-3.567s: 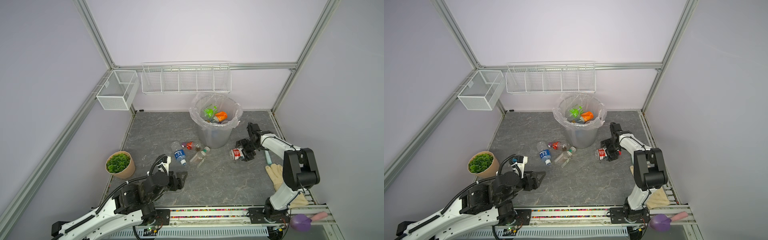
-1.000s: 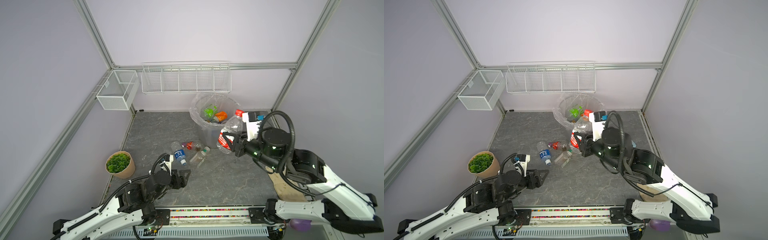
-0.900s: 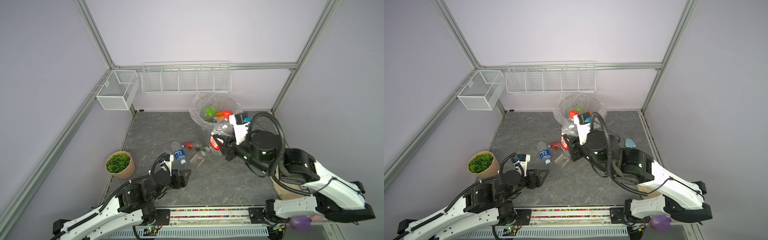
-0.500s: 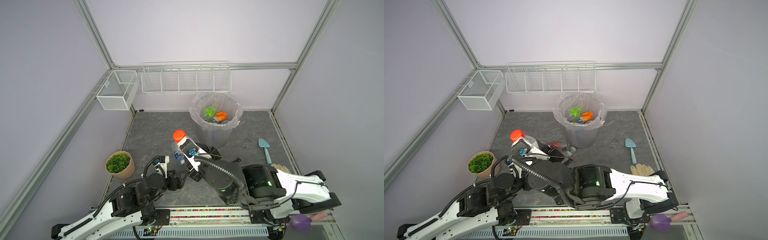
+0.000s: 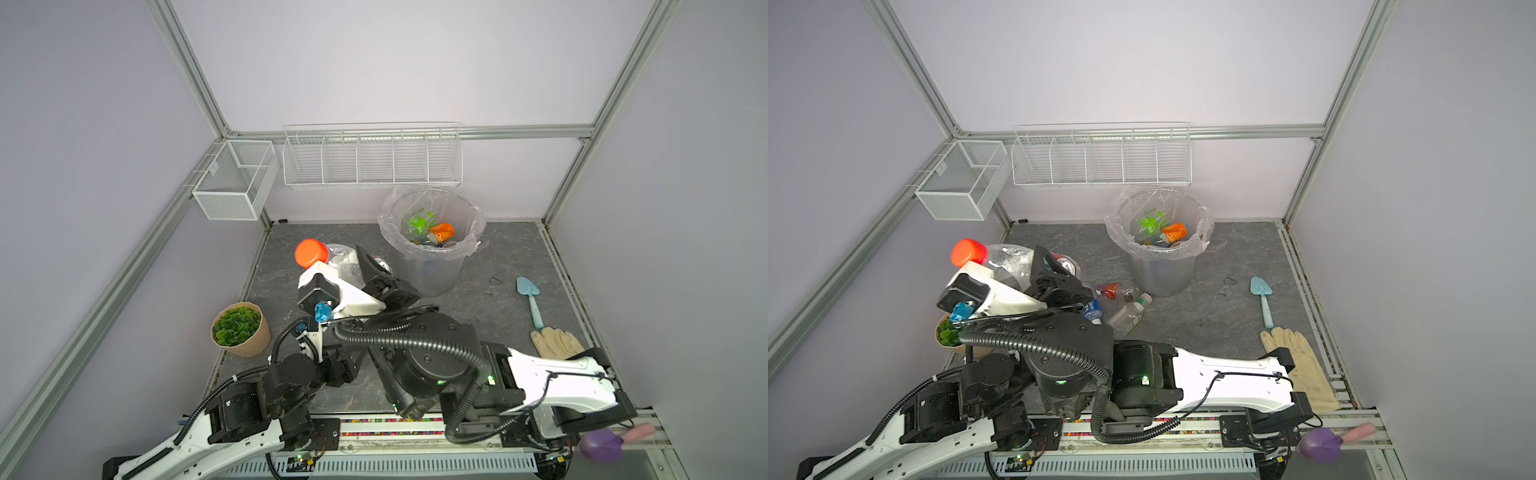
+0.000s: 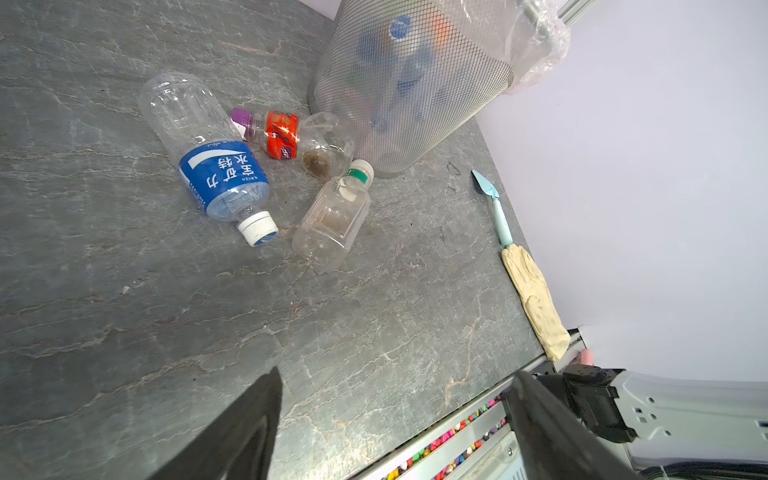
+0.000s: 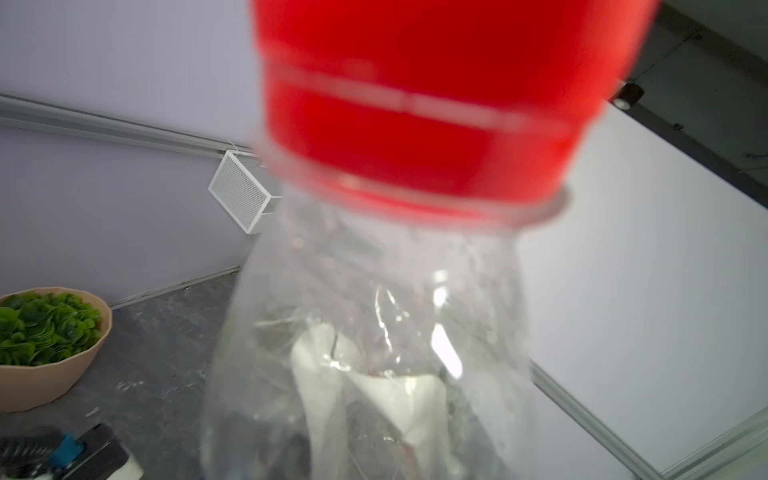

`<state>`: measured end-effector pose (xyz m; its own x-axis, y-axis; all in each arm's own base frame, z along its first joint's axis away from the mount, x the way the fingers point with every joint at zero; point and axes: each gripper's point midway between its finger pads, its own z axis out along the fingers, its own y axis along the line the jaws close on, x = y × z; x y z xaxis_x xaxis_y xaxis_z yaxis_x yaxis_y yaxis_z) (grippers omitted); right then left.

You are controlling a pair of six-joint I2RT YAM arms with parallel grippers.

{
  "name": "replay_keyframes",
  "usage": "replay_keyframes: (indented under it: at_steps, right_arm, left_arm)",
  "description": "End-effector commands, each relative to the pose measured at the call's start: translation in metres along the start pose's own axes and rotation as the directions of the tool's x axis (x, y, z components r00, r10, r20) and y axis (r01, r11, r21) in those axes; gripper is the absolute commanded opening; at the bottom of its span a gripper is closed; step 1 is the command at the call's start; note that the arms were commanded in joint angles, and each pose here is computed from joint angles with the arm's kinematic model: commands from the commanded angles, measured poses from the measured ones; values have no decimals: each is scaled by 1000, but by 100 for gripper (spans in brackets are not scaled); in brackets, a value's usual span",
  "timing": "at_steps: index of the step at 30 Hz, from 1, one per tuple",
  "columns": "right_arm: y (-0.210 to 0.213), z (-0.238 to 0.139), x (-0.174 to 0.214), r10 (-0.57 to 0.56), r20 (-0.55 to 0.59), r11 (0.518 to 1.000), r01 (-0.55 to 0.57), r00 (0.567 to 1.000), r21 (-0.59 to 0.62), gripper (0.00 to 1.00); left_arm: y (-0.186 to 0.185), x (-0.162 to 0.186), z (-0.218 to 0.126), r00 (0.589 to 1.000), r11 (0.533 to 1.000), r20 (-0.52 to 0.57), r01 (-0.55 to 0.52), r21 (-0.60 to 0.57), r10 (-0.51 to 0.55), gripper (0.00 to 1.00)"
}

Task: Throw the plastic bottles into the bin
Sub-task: 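Lift the red-capped bottle and swing it up over the bin with the right gripper, then lower the red-capped bottle into the bin and open the right gripper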

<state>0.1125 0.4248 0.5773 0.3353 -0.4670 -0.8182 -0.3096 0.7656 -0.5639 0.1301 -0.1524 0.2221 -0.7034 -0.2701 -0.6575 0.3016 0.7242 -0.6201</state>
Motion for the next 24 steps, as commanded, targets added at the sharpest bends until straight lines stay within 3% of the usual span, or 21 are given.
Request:
replay_keyframes:
  at_steps: [1, 13, 19, 24]
  right_arm:
    - [-46, 0, -21, 13, 21, 994, -15, 1000, 106, 7]
    - [-106, 17, -14, 149, 49, 975, -155, 988, 157, 7]
    - [-136, 34, 14, 220, 18, 959, -220, 975, 180, 7]
    - [-157, 63, 70, 330, -70, 935, -316, 941, 161, 7]
  left_arm:
    - [12, 5, -2, 1000, 999, -2, 15, -34, -15, 85]
    - [17, 7, -5, 1000, 999, 2, 31, -34, -31, 85]
    - [15, 7, -3, 999, 999, -5, 32, -33, -32, 85]
    - [13, 7, -2, 999, 999, -5, 33, -30, -33, 85]
